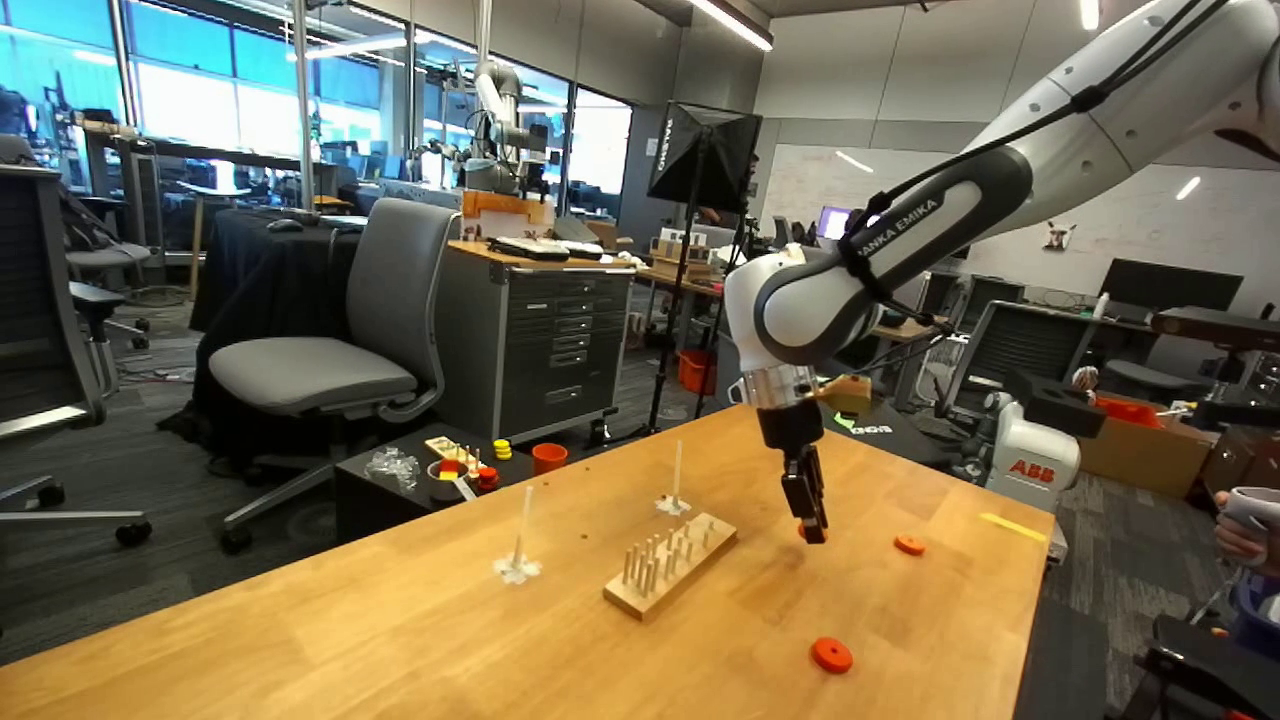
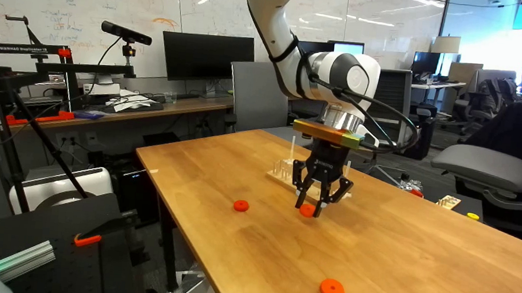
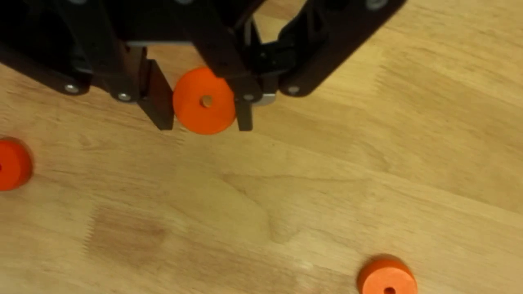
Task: Pick up two orange small objects from the table and put them on top of each other on the wooden holder.
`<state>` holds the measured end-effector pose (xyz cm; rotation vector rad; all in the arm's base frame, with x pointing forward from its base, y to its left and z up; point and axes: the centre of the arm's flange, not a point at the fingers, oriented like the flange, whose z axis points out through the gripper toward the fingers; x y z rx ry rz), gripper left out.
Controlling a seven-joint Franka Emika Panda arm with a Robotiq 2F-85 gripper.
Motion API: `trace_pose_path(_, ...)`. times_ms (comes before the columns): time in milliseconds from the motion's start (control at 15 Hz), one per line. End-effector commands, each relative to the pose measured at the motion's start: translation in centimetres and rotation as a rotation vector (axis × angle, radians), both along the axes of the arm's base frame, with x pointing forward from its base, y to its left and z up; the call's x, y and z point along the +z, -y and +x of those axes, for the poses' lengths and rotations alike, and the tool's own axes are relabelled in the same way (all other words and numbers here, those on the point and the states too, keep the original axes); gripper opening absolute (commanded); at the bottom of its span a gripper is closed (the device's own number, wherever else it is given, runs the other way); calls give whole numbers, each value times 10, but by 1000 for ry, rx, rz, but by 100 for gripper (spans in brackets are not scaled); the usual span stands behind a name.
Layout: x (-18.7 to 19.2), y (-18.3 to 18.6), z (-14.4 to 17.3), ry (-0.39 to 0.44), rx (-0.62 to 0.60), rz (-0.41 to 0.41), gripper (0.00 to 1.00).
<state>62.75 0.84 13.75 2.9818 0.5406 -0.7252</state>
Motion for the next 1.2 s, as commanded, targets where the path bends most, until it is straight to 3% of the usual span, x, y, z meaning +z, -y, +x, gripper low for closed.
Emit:
trace_pose_path(0,22,-32,14,13,-17,7,17)
trace_pose_path(533,44,-92,39,43,-35,-18,17)
trace_pose_path(1133,35,-101,69,42,-98,-49,17)
